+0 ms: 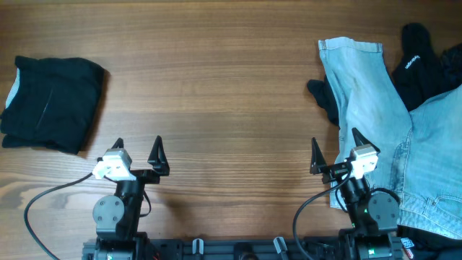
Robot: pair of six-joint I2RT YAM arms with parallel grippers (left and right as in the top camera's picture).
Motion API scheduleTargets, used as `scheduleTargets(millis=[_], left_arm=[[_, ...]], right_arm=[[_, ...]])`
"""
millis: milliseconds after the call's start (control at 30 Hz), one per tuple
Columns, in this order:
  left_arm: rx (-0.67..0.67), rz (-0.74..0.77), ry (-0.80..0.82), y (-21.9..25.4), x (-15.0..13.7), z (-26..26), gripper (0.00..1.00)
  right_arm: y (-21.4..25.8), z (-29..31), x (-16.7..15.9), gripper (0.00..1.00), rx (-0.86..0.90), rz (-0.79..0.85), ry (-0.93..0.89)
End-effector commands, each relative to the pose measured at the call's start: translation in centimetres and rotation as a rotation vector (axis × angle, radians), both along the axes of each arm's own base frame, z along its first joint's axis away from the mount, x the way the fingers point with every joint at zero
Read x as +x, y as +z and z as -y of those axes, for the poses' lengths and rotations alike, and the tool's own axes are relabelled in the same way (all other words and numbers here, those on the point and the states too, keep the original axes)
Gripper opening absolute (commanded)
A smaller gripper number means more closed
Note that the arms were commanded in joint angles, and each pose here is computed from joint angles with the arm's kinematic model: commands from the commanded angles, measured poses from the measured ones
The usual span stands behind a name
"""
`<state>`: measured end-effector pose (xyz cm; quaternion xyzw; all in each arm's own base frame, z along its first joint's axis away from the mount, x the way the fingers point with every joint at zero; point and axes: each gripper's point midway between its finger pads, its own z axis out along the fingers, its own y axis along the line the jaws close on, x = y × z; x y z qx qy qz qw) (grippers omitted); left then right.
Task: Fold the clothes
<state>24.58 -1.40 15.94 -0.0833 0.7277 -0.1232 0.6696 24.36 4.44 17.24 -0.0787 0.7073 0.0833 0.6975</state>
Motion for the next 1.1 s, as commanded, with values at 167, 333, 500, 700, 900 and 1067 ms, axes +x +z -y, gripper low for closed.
scheduleTargets(millis=[167,333,500,700,900,1067], left_arm=[[-0.024,0.052,-0.022,5.3,-0.1,0.4,1.00],[-0.020,-0.094,-0.021,7.5,2.8,0.5,1.00],[-0.011,-0.442,-0.017,6.3,6.8,0.7,1.00],[-0.010,-0.635,-0.020,2.7,8.8,0.9,1.00],[-0.009,-0.656,-0.020,2.1,8.9,0.9,1.00],[-0.009,-0.656,-0.020,2.1,9.0,0.9,1.00]], right_arm=[[4.3,0.9,0.2,1.00,0.088,-0.091,-0.063],[6.5,2.7,2.1,1.00,0.042,-0.337,-0.184],[5.8,4.1,4.6,1.00,-0.062,-0.663,-0.275],[-0.3,8.1,6.6,0.86,-0.123,-0.901,-0.520],[-12.1,8.9,6.4,0.71,-0.215,-1.292,-0.574],[-15.9,9.5,5.0,0.04,-0.197,-1.416,-0.668]])
